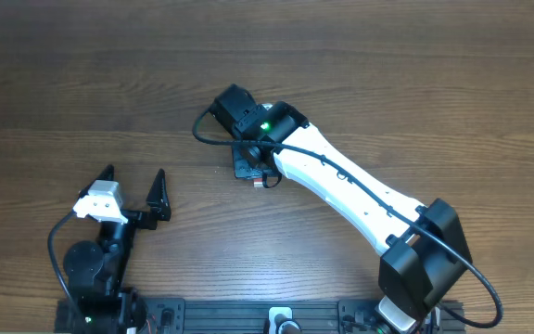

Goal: Stack Cubes

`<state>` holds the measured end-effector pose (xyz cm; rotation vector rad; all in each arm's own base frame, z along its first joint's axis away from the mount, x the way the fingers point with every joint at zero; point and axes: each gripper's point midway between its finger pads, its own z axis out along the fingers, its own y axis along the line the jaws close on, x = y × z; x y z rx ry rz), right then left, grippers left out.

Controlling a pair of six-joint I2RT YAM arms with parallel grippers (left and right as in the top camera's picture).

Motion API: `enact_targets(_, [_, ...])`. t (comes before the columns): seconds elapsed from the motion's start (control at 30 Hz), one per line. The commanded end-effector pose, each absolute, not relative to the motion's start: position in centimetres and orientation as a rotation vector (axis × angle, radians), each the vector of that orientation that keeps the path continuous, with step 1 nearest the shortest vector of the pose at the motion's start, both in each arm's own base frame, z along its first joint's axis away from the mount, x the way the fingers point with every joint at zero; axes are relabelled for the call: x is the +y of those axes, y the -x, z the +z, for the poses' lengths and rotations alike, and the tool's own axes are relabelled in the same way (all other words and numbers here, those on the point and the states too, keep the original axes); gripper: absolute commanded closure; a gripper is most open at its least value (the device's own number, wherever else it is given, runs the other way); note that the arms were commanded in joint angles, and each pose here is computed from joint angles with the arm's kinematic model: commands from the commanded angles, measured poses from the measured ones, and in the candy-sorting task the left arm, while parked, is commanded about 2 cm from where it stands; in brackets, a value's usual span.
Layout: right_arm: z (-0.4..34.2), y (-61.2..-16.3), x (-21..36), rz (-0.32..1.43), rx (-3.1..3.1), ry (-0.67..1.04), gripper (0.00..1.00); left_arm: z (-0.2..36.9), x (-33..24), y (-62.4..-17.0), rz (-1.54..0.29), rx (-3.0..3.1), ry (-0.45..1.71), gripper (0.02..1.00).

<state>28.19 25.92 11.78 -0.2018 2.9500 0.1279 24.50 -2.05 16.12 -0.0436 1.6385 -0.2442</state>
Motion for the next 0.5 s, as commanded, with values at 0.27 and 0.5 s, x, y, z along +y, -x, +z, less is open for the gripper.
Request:
enact_targets(0.27, [10.91,-28.56,26.52,0.118,2.957,0.195,0.989,16.04,-2.11,-24.48,-0.239,1.635,0.027,0.02])
enact_targets(0.5, [10.88,-28.59,26.55,0.119,2.957,0.195,0.974,16.04,-2.11,-24.48,-0.239,1.635,0.027,0.018])
